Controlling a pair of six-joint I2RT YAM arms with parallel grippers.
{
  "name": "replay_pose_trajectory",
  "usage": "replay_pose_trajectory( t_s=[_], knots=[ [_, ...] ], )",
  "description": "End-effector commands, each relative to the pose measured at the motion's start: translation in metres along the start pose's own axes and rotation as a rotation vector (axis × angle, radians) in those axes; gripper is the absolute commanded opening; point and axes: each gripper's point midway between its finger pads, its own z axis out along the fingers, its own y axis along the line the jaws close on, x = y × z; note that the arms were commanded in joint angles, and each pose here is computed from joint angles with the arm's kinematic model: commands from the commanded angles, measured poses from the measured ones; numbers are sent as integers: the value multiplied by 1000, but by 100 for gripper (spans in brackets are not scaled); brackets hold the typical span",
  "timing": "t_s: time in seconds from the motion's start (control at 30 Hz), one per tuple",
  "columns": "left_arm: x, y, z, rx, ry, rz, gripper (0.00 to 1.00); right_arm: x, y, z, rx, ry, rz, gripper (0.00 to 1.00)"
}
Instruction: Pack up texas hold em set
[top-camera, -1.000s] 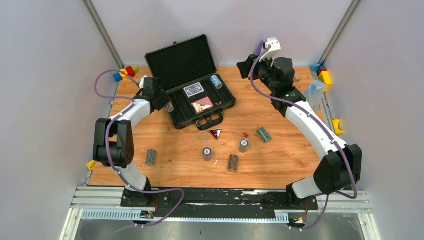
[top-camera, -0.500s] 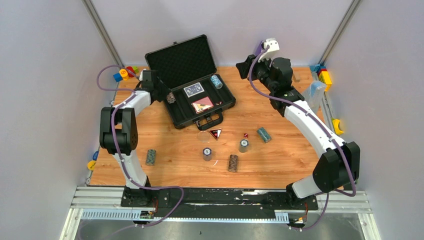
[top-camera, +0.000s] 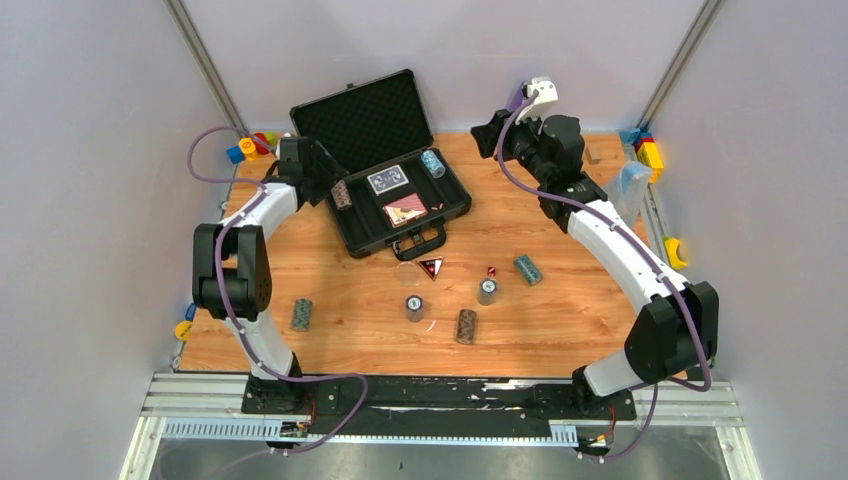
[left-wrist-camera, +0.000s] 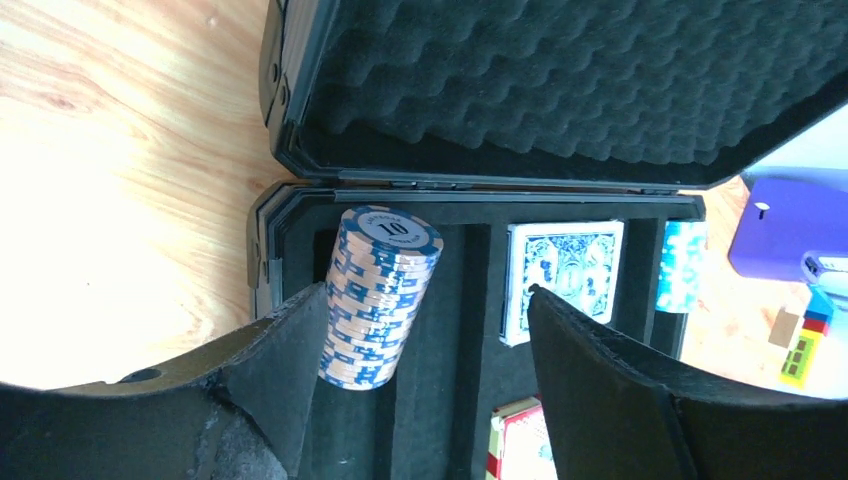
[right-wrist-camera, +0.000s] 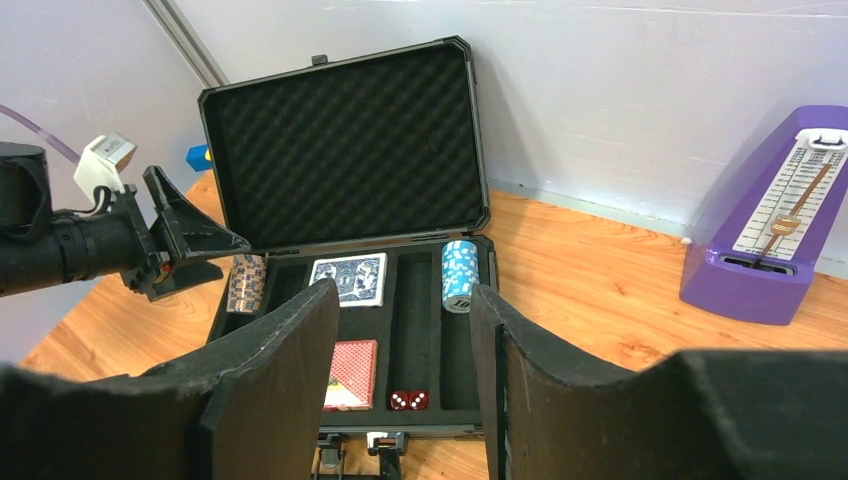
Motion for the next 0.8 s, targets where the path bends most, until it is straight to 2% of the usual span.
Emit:
replay_pose_trajectory(
  t_s=[0.0,0.07,0.13,0.23,0.33,0.57,0.63,0.67,0.77],
  knots=[
    [-24,-15,-22,40,-83,36,75,-13,7,1,-28,-45,11,52],
    [-29,-14,-22,31,-112,54,57,-12,6,2,-27,-42,11,52],
    [-36,-14,-22,25,-136,78,50,-12,6,3,-27,-41,11,52],
    [-45,-20,-18,29,-154,121,47,-11,6,3,-26,-39,10,52],
    [-51,-28,-14,45,-159,151,39,-11,7,3,-28,-38,11,52],
    [-55,-32,1,53,-154,194,38,-11,5,4,-21,-38,6,52],
    [-52,-31,6,55,-141,200,34,-11,5,3,-22,-39,6,52],
    [-50,-29,10,52,-131,198,25,-11,5,3,-20,-40,6,52],
    [-37,-28,19,75,-82,196,15,-10,4,3,-20,-36,6,52]
  ],
)
